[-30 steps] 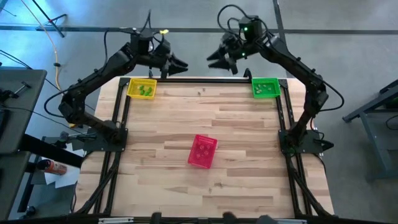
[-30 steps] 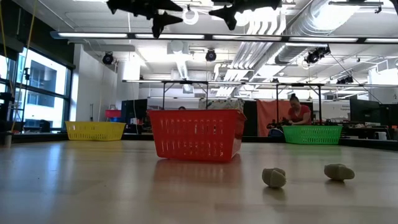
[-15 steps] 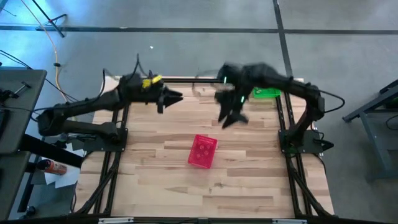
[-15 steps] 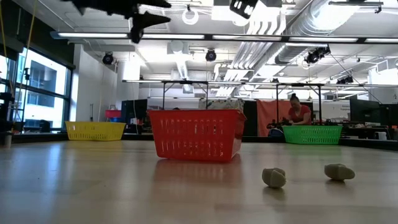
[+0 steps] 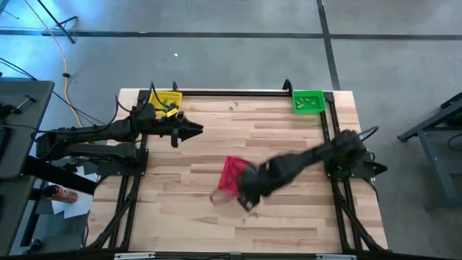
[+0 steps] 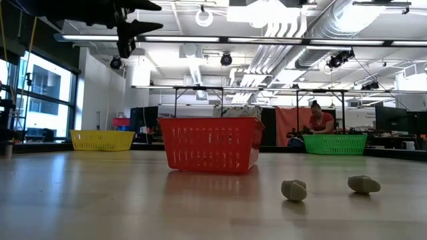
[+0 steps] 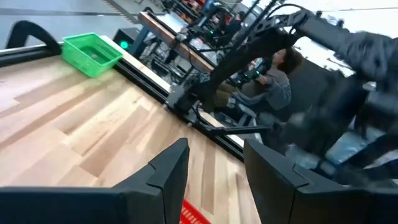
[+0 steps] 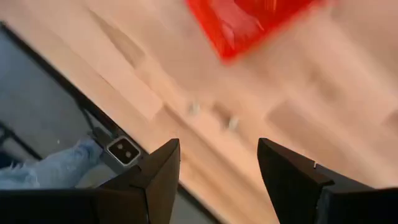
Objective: Sort Halloween decoration
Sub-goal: Put the white skull toy into the green bin
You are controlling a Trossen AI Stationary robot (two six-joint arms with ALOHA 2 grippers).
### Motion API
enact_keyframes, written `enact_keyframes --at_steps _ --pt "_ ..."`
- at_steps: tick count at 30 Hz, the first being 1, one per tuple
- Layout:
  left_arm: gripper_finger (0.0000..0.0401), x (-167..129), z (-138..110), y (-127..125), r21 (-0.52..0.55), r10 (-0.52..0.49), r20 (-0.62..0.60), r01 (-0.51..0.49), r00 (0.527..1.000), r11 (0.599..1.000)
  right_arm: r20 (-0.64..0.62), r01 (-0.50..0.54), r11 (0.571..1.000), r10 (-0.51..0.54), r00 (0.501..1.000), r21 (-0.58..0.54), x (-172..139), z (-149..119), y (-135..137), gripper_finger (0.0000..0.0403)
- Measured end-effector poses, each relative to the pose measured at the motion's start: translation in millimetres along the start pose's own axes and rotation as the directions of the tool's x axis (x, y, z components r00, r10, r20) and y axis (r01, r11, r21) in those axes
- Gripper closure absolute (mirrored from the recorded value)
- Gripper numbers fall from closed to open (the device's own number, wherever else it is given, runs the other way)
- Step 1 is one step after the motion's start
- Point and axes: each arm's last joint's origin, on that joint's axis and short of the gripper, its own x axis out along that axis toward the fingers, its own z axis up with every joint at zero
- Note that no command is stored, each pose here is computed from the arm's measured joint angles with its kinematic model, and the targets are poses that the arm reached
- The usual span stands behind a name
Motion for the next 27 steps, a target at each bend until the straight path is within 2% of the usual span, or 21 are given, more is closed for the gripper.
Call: enact_keyframes --at_steps 6,12,16,21,27 --pt "0.0256 1 -4 -5 0.002 -0.029 -0.020 0.029 0.999 1.000 -0.110 0.185 0.963 -0.166 0.980 0.196 70 -40 21 0.0192" --pt "0.0256 2 -4 -6 0.004 -0.026 -0.020 0.026 0.999 1.000 -0.204 0.333 0.902 -0.283 0.937 0.276 130 -40 22 0.0192" --pt "0.0256 2 -4 -6 0.005 -0.009 -0.008 0.009 1.000 1.000 -0.225 0.377 0.887 -0.323 0.919 0.268 161 -39 20 0.0192" --pt "0.0256 2 -4 -5 0.005 -0.002 -0.002 0.002 1.000 1.000 -0.230 0.395 0.884 -0.341 0.911 0.250 185 -34 18 0.0192" --pt "0.0256 2 -4 -5 0.005 -0.001 -0.001 0.001 1.000 1.000 -0.192 0.409 0.884 -0.372 0.908 0.224 187 -32 16 0.0193"
